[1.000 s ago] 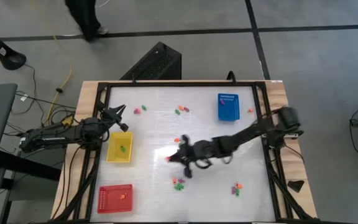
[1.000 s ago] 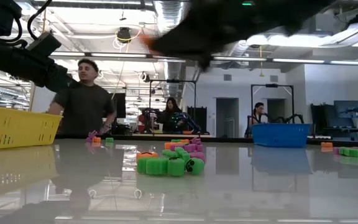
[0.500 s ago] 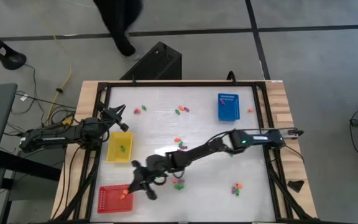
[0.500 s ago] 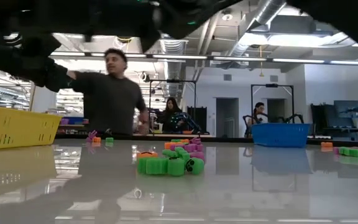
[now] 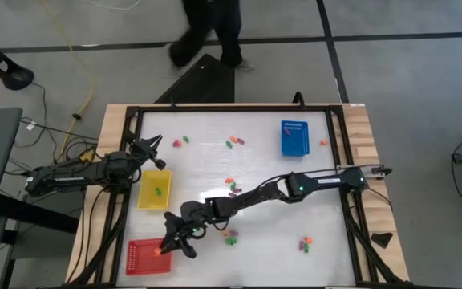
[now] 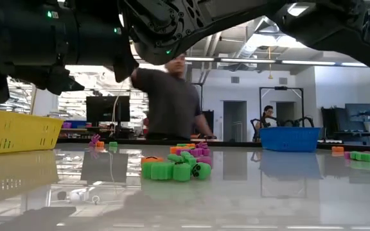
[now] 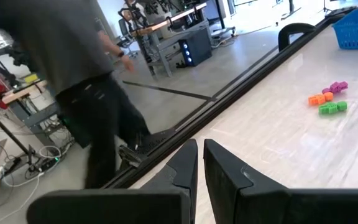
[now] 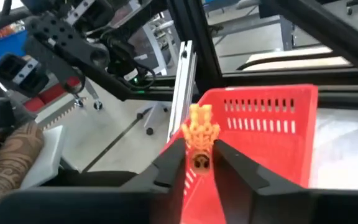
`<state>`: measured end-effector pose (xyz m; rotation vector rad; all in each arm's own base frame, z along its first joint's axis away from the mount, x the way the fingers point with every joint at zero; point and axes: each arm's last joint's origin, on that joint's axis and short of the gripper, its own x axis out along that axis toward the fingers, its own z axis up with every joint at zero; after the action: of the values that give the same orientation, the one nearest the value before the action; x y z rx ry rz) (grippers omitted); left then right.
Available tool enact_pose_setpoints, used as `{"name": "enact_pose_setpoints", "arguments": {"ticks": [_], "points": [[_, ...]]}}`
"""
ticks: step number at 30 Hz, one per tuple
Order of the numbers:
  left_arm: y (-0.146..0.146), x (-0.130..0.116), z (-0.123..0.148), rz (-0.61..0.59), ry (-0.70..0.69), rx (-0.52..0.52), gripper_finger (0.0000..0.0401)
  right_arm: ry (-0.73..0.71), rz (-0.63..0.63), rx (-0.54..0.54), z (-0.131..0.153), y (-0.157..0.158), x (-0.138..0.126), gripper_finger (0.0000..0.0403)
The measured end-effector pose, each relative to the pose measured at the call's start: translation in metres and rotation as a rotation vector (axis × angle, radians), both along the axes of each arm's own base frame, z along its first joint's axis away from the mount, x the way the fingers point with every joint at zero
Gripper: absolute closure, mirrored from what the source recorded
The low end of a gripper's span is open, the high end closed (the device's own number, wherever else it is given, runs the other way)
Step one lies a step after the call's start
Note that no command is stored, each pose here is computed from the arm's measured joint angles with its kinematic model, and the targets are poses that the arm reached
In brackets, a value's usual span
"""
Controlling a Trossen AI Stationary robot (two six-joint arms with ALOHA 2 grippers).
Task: Sort Halloween decoration
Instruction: Put the orange skeleton toy into the red bin, then put the purple skeleton toy into the blue bin
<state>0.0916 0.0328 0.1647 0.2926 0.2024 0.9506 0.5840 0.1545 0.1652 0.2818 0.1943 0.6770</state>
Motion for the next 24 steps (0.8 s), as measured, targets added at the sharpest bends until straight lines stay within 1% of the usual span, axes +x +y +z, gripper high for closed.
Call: {"name": "enact_pose_setpoints", "arguments": {"ticks": [5,7,9,13,15,17,18,21,24], "points": [[0.0,0.0,0.0,0.0,0.0,0.0,0.0383,-0.007,-0.013,0.006,0.004,-0.009,0.002,0.0208],[0.0,0.0,0.0,0.0,0.0,0.0,0.0383,0.001,0.018,0.009,0.004,-0.015,0.003,0.0186],[0.0,0.0,0.0,0.0,0.0,0.0,0.0383,0.029,0.091,0.021,0.004,-0.024,0.003,0.0171],[0.0,0.0,0.0,0.0,0.0,0.0,0.0383,0.22,0.272,0.068,0.022,-0.061,-0.004,0.0163],[0.0,0.0,0.0,0.0,0.0,0.0,0.0383,0.319,0.334,0.051,0.032,-0.082,-0.013,0.0166],[0.0,0.0,0.0,-0.001,0.0,0.0,0.0383,0.417,0.326,-0.034,0.041,-0.096,-0.028,0.017],[0.0,0.0,0.0,0.0,0.0,0.0,0.0383,0.476,0.3,-0.1,0.043,-0.1,-0.037,0.0173],[0.0,0.0,0.0,0.0,0.0,0.0,0.0383,0.647,0.216,-0.349,0.052,-0.105,-0.065,0.0181],[0.0,0.0,0.0,0.0,0.0,0.0,0.0383,0.821,0.146,-0.507,0.059,-0.109,-0.086,0.0188]]}}
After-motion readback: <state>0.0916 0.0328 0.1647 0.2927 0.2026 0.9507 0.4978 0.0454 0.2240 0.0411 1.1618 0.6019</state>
